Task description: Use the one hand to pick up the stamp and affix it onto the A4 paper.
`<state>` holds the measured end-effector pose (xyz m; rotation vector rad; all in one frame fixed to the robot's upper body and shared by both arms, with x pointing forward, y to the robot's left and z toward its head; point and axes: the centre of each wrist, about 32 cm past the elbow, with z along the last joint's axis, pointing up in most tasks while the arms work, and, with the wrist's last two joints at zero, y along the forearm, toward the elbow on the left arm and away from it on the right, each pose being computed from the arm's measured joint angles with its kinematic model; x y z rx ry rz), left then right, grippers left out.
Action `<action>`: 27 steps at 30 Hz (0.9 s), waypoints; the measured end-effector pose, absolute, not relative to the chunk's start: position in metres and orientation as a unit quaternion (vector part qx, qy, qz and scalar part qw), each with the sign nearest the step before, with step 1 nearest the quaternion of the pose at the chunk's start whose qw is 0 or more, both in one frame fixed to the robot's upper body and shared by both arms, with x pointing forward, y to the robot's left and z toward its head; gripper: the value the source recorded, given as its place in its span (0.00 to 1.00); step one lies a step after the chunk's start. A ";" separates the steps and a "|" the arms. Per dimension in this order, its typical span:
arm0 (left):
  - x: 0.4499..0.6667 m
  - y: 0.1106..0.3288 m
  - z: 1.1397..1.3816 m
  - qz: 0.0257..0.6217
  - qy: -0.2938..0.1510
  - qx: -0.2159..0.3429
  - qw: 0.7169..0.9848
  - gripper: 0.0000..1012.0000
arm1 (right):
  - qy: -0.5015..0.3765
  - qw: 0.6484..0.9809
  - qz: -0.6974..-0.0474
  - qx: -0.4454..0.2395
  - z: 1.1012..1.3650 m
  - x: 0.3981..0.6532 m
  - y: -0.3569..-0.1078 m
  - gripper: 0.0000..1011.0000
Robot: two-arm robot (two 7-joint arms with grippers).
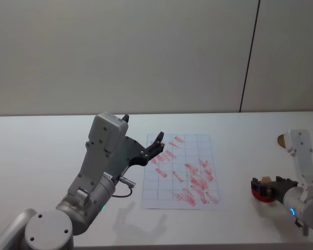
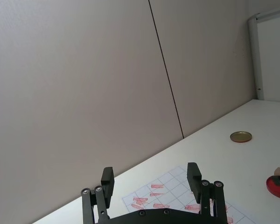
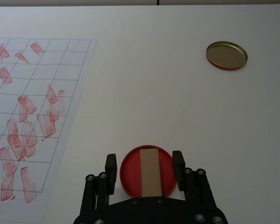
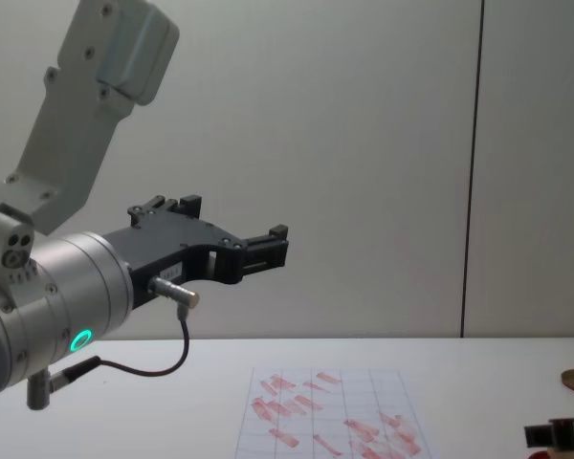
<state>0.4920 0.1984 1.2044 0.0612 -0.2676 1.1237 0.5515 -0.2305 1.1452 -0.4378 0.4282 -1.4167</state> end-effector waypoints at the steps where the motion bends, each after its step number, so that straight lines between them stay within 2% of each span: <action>1: 0.492 0.198 1.204 0.531 -0.126 0.029 0.837 0.98 | 0.192 0.717 -0.641 -0.196 1.146 0.551 -0.230 0.71; 2: 0.492 0.198 1.204 0.531 -0.126 0.029 0.837 0.98 | 0.190 0.717 -0.642 -0.194 1.147 0.551 -0.230 0.71; 3: 0.492 0.198 1.204 0.531 -0.126 0.029 0.837 0.98 | 0.189 0.717 -0.642 -0.193 1.147 0.551 -0.230 0.77; 11: 0.492 0.198 1.204 0.531 -0.126 0.029 0.837 0.98 | 0.167 0.722 -0.650 -0.169 1.156 0.545 -0.231 0.98; 27: 0.492 0.198 1.204 0.531 -0.126 0.029 0.837 0.98 | 0.098 0.734 -0.663 -0.105 1.177 0.524 -0.240 0.99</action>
